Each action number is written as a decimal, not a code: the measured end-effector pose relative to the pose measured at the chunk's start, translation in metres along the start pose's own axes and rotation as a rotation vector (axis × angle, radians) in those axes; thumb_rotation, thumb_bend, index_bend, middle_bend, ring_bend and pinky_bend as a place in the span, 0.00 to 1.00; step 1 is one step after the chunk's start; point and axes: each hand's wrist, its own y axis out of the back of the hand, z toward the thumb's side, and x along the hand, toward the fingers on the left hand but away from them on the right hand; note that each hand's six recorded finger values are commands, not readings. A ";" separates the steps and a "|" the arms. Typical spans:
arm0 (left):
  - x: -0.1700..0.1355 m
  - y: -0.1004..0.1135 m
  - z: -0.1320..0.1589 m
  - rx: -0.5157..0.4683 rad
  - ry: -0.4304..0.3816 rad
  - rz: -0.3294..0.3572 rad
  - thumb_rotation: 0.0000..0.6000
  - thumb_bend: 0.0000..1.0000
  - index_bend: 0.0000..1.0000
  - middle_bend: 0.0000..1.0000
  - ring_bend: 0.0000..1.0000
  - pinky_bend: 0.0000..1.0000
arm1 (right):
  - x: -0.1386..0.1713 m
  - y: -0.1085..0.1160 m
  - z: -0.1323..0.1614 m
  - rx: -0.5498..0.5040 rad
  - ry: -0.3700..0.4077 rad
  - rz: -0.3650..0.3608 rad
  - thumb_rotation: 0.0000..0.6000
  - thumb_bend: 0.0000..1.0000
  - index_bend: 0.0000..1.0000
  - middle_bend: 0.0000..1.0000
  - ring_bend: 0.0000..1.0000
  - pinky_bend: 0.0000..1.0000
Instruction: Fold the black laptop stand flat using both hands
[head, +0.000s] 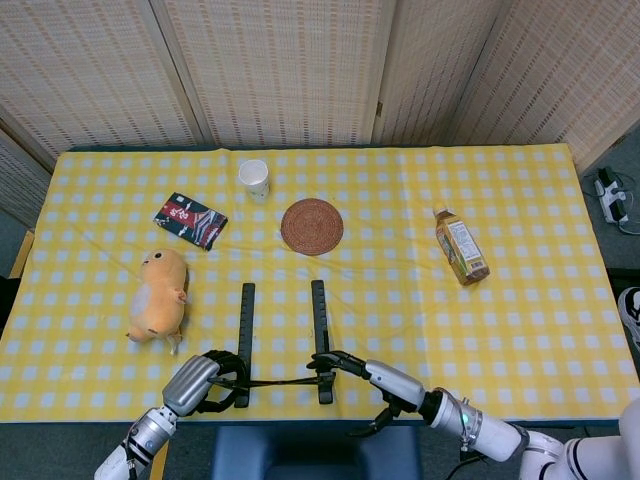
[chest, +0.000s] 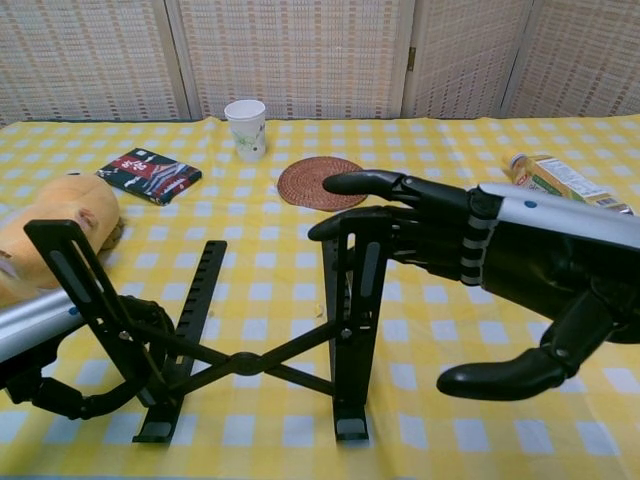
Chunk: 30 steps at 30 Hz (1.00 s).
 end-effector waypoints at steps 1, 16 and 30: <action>0.000 0.000 0.000 0.007 -0.002 0.001 1.00 0.49 0.59 0.43 0.34 0.33 | -0.004 -0.001 0.000 0.000 0.000 0.005 1.00 0.26 0.02 0.15 0.16 0.00; 0.000 0.001 -0.002 0.043 -0.028 0.011 1.00 0.49 0.59 0.43 0.34 0.33 | -0.031 -0.011 -0.020 -0.117 -0.045 0.032 1.00 0.26 0.02 0.15 0.16 0.00; 0.000 0.002 -0.004 0.041 -0.015 0.016 1.00 0.49 0.59 0.43 0.34 0.33 | -0.028 -0.020 -0.044 -0.313 -0.116 0.037 1.00 0.26 0.02 0.15 0.16 0.00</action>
